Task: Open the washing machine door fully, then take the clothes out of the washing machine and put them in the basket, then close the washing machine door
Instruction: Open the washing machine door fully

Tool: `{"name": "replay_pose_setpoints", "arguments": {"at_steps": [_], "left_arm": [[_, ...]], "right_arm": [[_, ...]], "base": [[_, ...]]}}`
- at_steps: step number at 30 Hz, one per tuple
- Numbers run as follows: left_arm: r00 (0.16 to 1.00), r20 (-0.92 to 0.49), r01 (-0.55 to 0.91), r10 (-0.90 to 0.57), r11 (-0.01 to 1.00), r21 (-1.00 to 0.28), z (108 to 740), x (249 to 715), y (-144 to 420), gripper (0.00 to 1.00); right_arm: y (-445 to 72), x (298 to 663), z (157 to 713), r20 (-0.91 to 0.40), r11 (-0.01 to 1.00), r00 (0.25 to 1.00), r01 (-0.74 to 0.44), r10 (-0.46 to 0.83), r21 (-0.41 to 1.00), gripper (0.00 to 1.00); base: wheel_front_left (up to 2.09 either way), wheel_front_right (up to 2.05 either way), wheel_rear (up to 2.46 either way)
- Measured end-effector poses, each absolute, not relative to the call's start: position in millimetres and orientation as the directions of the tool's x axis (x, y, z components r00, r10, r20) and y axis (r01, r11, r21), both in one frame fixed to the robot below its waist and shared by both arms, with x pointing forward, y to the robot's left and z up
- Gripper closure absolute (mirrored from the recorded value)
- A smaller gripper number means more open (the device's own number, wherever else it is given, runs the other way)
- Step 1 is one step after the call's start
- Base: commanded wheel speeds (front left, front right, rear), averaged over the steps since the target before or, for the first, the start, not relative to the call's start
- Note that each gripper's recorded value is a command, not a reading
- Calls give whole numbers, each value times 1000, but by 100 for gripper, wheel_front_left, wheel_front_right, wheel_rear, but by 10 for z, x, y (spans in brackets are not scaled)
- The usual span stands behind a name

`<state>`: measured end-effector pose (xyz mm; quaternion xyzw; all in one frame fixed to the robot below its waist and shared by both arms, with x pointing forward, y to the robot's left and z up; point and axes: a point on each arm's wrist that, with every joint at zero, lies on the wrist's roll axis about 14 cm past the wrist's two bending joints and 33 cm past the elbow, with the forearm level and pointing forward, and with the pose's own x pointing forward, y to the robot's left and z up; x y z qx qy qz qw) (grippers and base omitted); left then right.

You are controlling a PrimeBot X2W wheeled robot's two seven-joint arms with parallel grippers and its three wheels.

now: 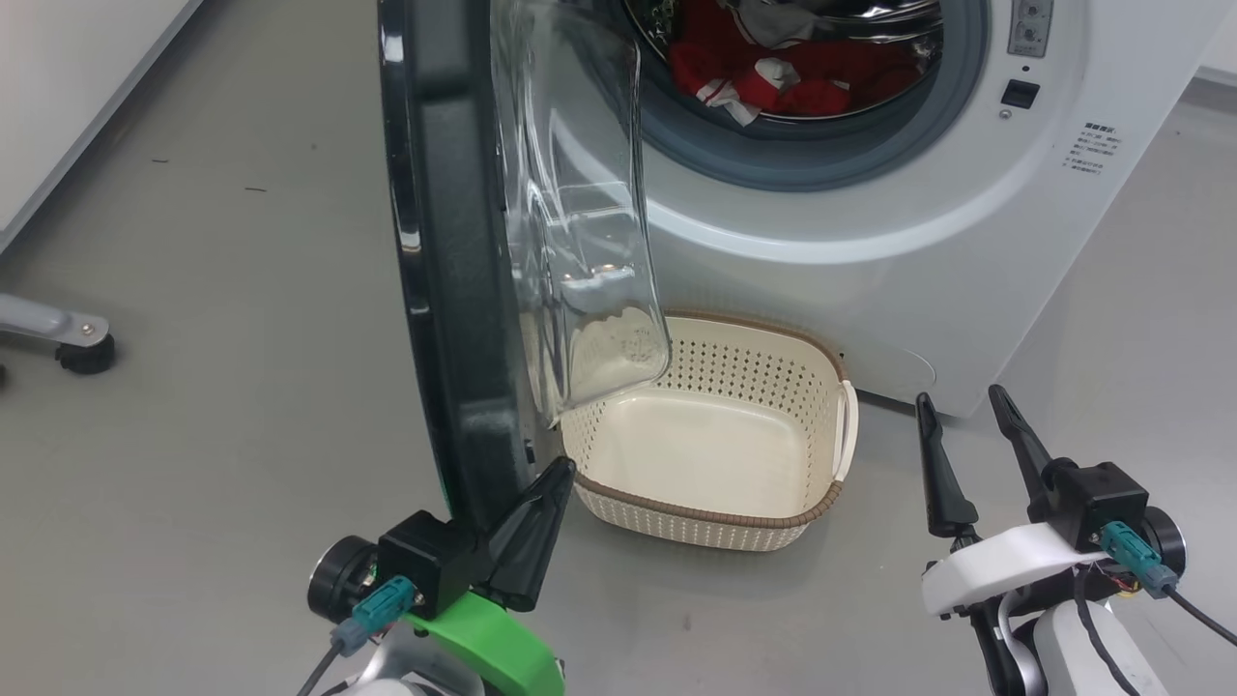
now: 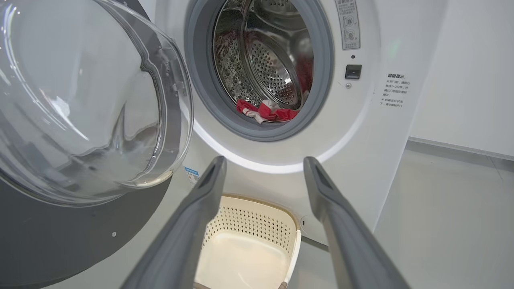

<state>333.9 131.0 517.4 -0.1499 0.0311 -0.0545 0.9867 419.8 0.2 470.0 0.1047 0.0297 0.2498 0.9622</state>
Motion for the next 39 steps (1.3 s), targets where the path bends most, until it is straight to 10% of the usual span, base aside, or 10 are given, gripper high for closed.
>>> {"name": "replay_pose_setpoints", "arguments": {"at_steps": [39], "left_arm": [[881, -14, -459, 474, 846, -270, 5047, 3090, 3060, 100]], "right_arm": [[173, 4376, 4547, -22, 834, 850, -513, 527, 203, 0]], "base": [[0, 0, 0]]}}
